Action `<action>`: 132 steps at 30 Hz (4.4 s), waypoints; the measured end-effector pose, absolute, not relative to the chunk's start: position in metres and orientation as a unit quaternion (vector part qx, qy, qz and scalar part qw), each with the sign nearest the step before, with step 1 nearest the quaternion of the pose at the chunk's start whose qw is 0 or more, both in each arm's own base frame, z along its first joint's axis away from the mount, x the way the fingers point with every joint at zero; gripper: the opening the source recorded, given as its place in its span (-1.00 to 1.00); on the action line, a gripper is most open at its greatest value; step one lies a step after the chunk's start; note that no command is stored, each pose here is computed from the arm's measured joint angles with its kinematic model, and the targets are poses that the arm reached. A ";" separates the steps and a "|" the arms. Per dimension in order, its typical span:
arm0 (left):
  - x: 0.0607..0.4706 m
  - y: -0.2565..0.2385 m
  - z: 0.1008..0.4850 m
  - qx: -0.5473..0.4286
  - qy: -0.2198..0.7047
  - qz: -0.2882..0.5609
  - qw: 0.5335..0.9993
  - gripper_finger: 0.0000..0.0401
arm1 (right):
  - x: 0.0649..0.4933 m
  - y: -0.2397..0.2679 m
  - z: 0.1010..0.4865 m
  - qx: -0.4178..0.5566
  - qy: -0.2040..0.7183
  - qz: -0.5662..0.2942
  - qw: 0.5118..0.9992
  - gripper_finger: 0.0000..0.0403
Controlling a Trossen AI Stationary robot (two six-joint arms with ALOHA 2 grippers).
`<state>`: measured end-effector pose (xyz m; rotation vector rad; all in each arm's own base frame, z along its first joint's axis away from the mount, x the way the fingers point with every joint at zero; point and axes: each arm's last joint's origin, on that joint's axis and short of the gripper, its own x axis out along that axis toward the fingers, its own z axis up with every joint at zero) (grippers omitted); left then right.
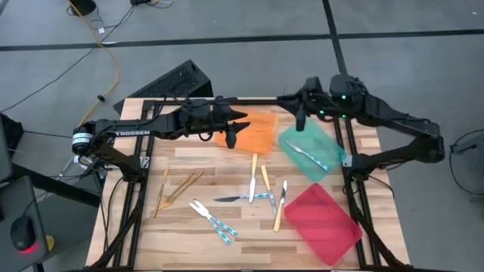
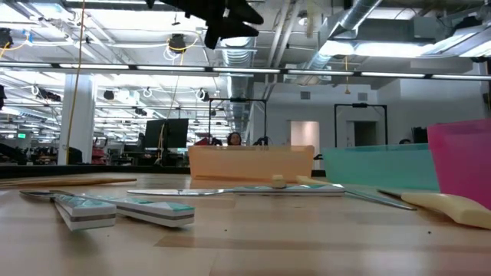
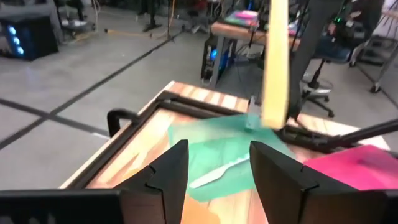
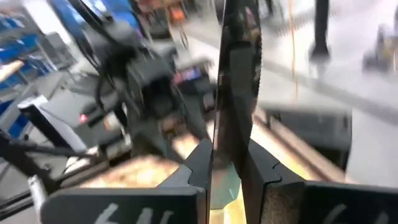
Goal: Sort silverware by color (type)
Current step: Put the yellow knife into the red bin, then put the right gold knife into the orange bin
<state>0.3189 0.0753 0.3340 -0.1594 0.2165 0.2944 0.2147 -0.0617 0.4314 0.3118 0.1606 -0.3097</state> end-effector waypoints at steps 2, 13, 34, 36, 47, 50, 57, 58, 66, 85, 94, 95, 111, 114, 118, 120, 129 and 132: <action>0.318 0.075 0.332 -0.079 0.118 0.150 0.978 -0.23 | 0.204 -0.056 0.425 0.203 0.122 -0.161 0.958 -0.71; 0.311 0.087 0.320 -0.119 0.178 0.122 0.969 -0.23 | 0.174 0.000 0.387 0.383 0.346 -0.192 0.835 -0.71; 0.301 0.116 0.320 -0.142 0.179 0.092 0.969 -0.23 | 0.182 0.164 0.313 0.481 0.456 -0.347 0.664 -0.71; 0.300 0.119 0.320 -0.145 0.178 0.086 0.969 -0.23 | 0.184 0.171 0.304 0.468 0.471 -0.368 0.651 -0.71; 0.296 0.125 0.320 -0.150 0.178 0.071 0.970 -0.23 | 0.198 0.196 0.244 0.399 0.570 -0.420 0.583 -0.71; 0.296 0.125 0.320 -0.150 0.178 0.071 0.970 -0.23 | 0.199 0.196 0.234 0.404 0.569 -0.413 0.585 -0.71; 0.296 0.125 0.320 -0.154 0.178 0.071 0.969 -0.23 | 0.192 0.183 0.212 0.393 0.569 -0.431 0.579 -0.71; 0.296 0.125 0.320 -0.156 0.178 0.071 0.969 -0.23 | 0.190 0.181 0.209 0.390 0.571 -0.433 0.578 -0.71; 0.296 0.125 0.320 -0.160 0.178 0.072 0.968 -0.23 | 0.189 0.182 0.184 0.407 0.592 -0.386 0.578 -0.71; 0.297 0.125 0.320 -0.182 0.176 0.073 0.965 -0.23 | 0.192 0.155 0.187 0.350 0.592 -0.412 0.598 0.19; 0.296 0.124 0.320 -0.193 0.177 0.041 0.964 -0.23 | 0.180 0.138 0.229 0.395 0.503 -0.368 0.675 0.14; 0.296 0.125 0.320 -0.198 0.177 0.042 0.963 -0.23 | 0.177 0.135 0.236 0.402 0.487 -0.361 0.686 0.14; 0.278 0.147 0.306 -0.269 0.237 0.115 0.926 -0.23 | 0.151 0.066 0.308 0.352 0.233 -0.325 0.847 0.14; 0.277 0.146 0.304 -0.272 0.246 0.119 0.923 -0.23 | 0.154 0.053 0.315 0.322 0.218 -0.319 0.864 0.14; 0.280 0.144 0.306 -0.270 0.236 0.113 0.926 -0.23 | 0.161 0.038 0.328 0.264 0.197 -0.292 0.898 0.14; 0.281 0.142 0.307 -0.272 0.230 0.110 0.928 -0.23 | 0.164 0.030 0.335 0.237 0.185 -0.279 0.912 0.14; 0.293 0.125 0.313 -0.258 0.204 0.078 0.941 -0.23 | 0.174 -0.011 0.346 0.153 0.173 -0.287 0.930 0.14; 0.298 0.116 0.315 -0.242 0.199 0.072 0.947 -0.23 | 0.179 -0.023 0.344 0.143 0.190 -0.269 0.933 0.14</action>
